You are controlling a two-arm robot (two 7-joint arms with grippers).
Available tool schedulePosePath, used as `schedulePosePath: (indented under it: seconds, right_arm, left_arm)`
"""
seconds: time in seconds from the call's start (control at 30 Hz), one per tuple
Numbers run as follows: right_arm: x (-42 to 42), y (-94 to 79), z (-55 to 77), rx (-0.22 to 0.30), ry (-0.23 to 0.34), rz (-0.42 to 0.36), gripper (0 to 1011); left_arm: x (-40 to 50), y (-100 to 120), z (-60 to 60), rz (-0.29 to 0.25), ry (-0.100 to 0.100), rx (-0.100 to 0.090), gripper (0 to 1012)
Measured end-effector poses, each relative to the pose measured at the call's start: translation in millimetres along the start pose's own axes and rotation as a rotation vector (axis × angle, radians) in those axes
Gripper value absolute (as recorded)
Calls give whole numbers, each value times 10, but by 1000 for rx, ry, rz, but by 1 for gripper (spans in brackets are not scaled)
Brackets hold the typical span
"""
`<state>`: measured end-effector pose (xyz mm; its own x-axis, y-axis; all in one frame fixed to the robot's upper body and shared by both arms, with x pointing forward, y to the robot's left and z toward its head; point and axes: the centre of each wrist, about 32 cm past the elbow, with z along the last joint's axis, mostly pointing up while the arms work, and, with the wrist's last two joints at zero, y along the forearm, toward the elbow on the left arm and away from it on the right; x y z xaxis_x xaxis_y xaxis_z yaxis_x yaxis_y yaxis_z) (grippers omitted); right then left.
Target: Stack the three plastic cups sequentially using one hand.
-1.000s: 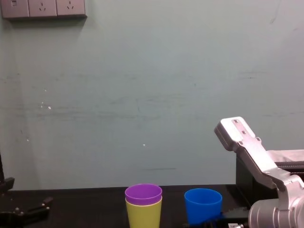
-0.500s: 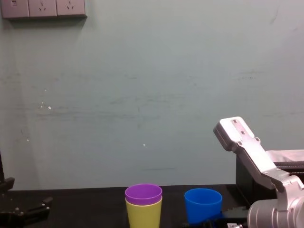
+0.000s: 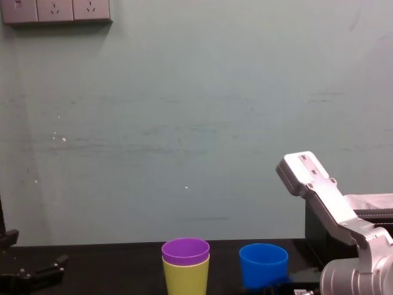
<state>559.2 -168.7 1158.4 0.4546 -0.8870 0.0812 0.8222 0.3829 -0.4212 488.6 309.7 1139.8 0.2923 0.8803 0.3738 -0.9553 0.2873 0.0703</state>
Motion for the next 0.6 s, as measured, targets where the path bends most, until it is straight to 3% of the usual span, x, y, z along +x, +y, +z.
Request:
schedulePosePath:
  seconds: [0.1,0.6]
  right_arm:
    - [0,0,0,0,0,0,699]
    - [0,-1,2,1,1,0,690]
  left_arm:
    - [0,0,0,0,0,0,1000]
    - [0,0,0,0,0,0,1000]
